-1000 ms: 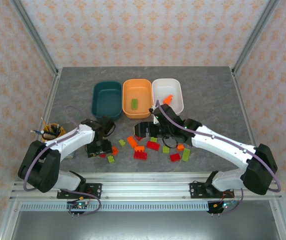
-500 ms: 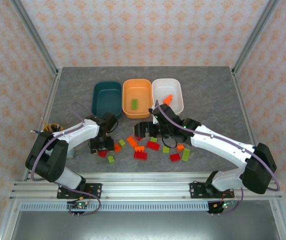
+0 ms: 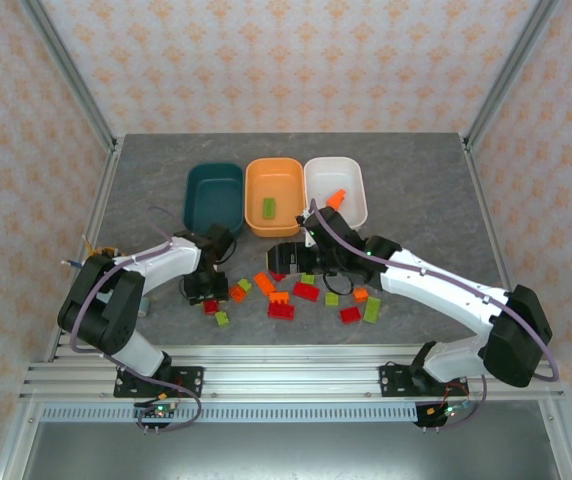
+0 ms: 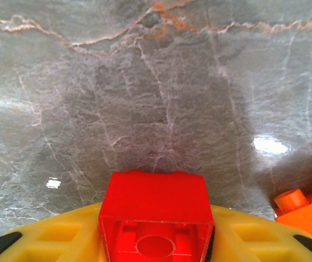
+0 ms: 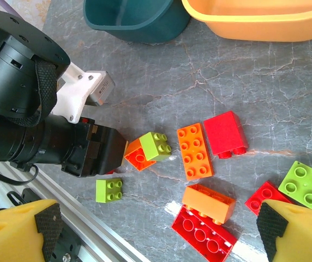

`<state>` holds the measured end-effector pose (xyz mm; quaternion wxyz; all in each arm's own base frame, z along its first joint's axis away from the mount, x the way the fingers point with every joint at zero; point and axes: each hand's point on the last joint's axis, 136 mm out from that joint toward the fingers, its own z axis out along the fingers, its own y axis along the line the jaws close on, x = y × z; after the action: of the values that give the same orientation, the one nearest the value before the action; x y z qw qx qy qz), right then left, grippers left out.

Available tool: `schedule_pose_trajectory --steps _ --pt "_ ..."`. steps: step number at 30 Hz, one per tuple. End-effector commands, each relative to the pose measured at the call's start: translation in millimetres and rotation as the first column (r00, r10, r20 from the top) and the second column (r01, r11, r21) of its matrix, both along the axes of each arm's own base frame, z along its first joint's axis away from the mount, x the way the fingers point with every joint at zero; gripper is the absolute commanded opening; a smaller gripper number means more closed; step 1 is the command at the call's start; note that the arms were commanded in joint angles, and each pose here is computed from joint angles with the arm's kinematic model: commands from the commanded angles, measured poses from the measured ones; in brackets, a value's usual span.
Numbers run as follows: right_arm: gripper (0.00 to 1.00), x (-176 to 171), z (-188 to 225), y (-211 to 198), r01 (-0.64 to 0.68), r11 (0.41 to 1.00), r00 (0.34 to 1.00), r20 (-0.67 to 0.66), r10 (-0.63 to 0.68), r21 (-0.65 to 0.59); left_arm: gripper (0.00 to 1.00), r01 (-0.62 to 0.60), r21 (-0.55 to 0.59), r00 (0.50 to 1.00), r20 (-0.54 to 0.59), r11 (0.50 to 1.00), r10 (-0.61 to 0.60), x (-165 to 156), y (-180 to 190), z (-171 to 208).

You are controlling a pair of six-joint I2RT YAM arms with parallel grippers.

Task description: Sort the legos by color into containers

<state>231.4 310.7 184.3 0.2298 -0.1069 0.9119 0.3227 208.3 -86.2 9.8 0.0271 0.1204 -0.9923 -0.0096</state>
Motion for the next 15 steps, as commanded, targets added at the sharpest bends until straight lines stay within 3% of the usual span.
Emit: schedule_pose_trajectory --steps 1,7,15 --pt "0.94 3.2 13.3 6.6 -0.011 1.000 1.000 0.024 0.010 0.020 0.44 -0.024 0.023 1.000 -0.010 0.999 0.025 -6.1 7.0 -17.8" --pt "0.93 3.7 25.2 3.9 -0.003 0.999 0.999 0.051 0.001 0.037 0.28 -0.038 0.043 0.997 0.069 0.998 0.035 4.3 12.0 3.2" --pt "0.93 28.5 75.7 -18.7 0.119 0.978 0.983 0.116 -0.140 0.170 0.25 -0.027 0.020 0.969 0.246 0.999 0.021 55.1 4.7 90.8"
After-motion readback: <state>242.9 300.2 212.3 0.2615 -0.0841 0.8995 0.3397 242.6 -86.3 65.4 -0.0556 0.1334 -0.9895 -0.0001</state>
